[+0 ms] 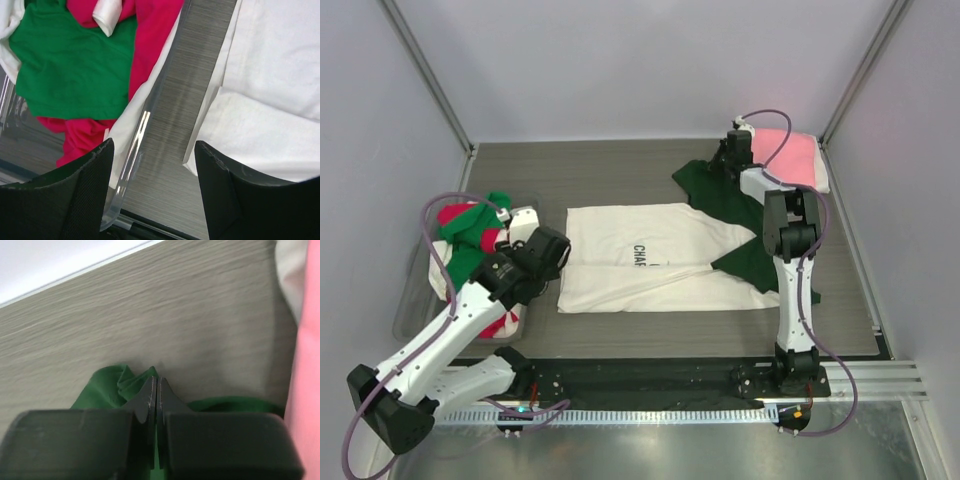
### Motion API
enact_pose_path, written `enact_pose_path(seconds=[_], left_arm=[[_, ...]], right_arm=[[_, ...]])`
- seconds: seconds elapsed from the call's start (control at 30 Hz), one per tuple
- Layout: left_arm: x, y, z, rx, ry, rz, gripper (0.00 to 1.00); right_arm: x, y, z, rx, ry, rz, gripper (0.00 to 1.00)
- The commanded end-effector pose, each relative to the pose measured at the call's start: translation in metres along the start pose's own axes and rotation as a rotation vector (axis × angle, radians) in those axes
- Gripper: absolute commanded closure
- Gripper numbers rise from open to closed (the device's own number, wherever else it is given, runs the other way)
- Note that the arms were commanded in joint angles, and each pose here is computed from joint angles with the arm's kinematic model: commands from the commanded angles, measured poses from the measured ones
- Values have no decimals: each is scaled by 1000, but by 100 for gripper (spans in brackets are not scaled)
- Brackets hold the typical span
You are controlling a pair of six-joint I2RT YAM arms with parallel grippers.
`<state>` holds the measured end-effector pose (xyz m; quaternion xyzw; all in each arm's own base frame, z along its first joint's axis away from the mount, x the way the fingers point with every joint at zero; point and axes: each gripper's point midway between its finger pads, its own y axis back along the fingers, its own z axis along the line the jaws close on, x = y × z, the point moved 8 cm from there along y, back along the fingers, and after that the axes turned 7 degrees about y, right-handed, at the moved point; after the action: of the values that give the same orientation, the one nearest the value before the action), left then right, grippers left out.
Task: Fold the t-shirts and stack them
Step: Fold the tshirt
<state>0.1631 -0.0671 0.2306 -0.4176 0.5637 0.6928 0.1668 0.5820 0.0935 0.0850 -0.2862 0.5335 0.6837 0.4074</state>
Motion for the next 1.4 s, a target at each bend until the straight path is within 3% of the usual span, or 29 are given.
enact_pose_path(seconds=[0.0,0.1,0.27,0.37,0.4,0.43,0.53,0.73,0.97,1.37], left_arm=[[-12,-7,-16,20,53,-63,33],[-30,-24,-43,39,81,-49,27],[-78,-89,-88,37,171,68,30],[-106,-120,-108,34,183,64,30],[-96,-150,-117,-11,151,115,31],[-115,-158,-123,-5,179,96,32],[-121,-206,-137,-57,166,141,35],[-117,-274,-149,-119,171,222,37],[-91,-292,-149,-126,186,291,42],[-63,-284,-147,-104,234,358,51]], right_arm=[[-77,52,39,-152,-47,-277,99],[-77,66,38,-150,-37,-288,99],[-67,71,37,-188,-52,-298,99],[-66,75,38,-204,-54,-307,99],[-67,75,37,-203,-53,-309,99],[-64,73,36,-204,-53,-300,99],[-59,71,34,-223,-70,-284,99],[-57,72,32,-246,-93,-282,99],[-53,70,27,-257,-119,-269,99],[-47,65,23,-258,-139,-245,99]])
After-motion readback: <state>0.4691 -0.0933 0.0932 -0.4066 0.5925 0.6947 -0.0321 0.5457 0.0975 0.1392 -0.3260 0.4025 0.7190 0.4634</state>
